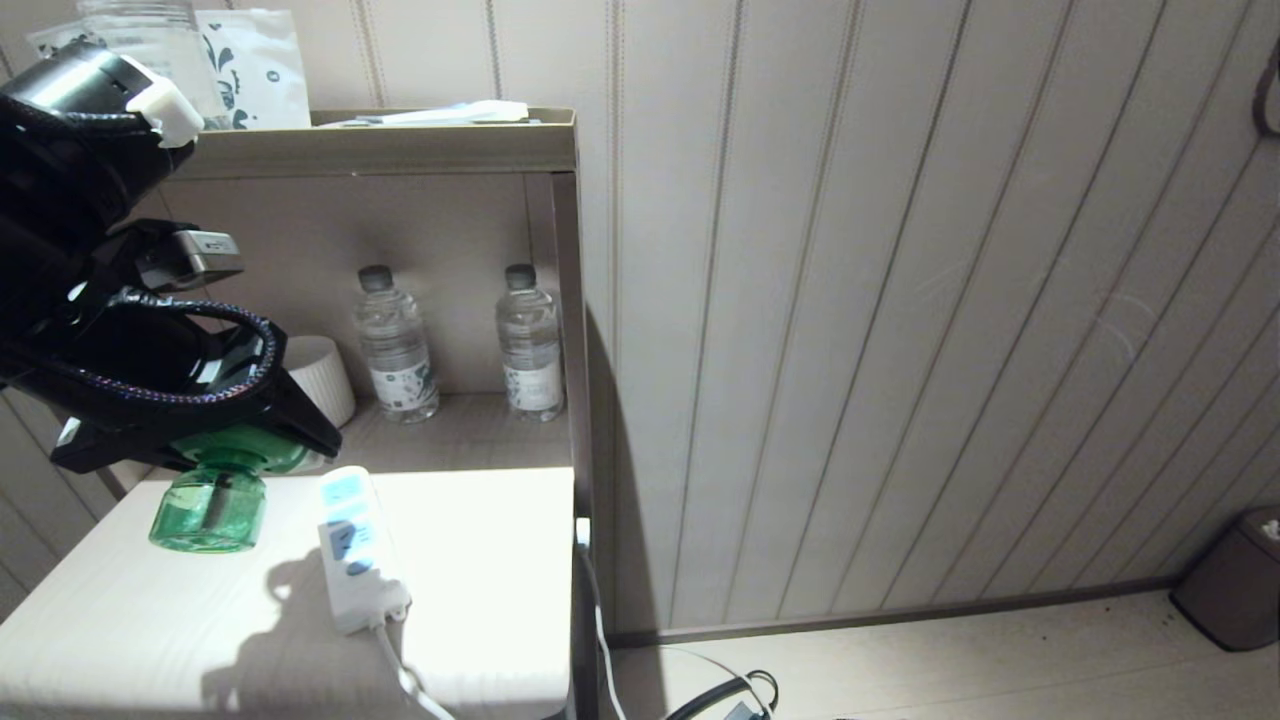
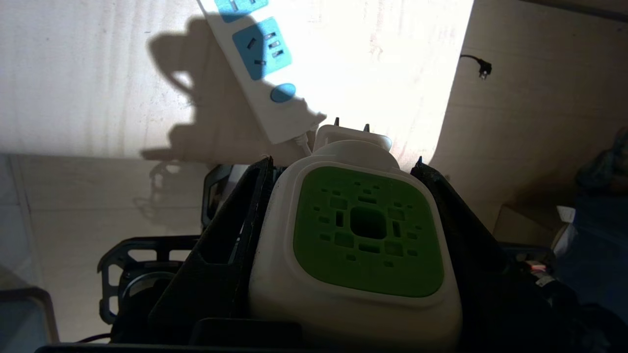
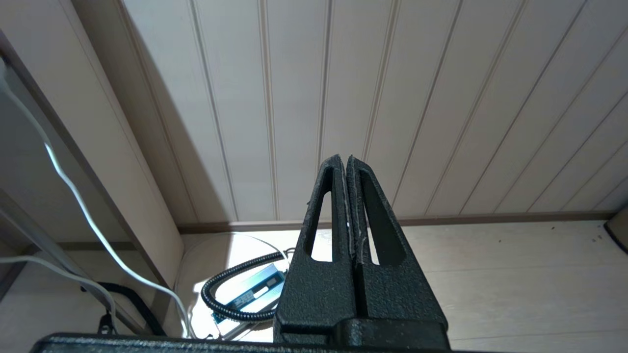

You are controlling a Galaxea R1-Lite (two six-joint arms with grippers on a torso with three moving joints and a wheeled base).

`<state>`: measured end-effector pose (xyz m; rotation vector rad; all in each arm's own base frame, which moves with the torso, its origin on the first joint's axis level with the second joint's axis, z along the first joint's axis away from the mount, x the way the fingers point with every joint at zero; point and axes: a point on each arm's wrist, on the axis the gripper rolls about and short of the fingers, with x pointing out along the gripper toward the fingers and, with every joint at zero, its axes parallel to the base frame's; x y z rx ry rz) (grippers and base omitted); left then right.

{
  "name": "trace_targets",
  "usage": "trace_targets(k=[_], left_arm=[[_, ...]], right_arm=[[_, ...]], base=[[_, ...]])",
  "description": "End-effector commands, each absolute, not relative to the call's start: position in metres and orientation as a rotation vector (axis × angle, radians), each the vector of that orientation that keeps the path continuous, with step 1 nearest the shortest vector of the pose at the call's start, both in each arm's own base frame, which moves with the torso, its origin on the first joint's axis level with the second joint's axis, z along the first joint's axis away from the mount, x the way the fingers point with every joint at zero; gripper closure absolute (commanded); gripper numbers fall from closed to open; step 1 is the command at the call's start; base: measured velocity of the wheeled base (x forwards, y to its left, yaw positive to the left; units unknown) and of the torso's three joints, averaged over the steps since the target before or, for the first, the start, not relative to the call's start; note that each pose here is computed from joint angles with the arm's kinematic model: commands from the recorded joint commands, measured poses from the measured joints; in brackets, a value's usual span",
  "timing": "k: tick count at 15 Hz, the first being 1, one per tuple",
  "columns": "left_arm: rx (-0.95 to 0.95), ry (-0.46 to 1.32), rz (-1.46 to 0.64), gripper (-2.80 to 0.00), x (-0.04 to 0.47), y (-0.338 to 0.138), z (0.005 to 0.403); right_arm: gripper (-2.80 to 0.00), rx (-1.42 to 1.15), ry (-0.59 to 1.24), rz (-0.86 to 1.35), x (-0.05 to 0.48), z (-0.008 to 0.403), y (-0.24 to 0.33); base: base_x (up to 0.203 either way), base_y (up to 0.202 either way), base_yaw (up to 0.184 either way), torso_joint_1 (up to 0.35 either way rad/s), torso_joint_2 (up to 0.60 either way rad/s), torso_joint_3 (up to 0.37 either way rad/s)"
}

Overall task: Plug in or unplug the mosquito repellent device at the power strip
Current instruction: Insert the plug into the socket

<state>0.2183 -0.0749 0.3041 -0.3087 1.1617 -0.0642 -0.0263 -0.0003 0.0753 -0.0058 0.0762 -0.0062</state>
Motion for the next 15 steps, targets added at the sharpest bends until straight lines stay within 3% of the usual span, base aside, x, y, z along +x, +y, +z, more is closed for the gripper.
trace_targets(k=[1, 5, 15], left_arm=[[-0.308, 1.176, -0.058, 0.0, 0.217, -0.075, 0.302], [-0.299, 1.208, -0.047, 0.0, 0.222, -0.076, 0.294], [-0.385, 1.318, 0.073, 0.0, 0.223, -0.076, 0.269]], right_arm=[[0.0, -0.008, 0.078, -0.006, -0.026, 0.075, 0.0], [0.0, -0.008, 0.078, -0.006, -0.026, 0.075, 0.0], [0.0, -0.008, 0.077, -0.005, -0.026, 0.075, 0.0]], base=[[0.0, 0.0, 0.0, 0.202, -0.46, -0.274], [0.0, 0.0, 0.0, 0.142, -0.33, -0.185], [0.0, 0.0, 0.0, 0.006, -0.01, -0.007]])
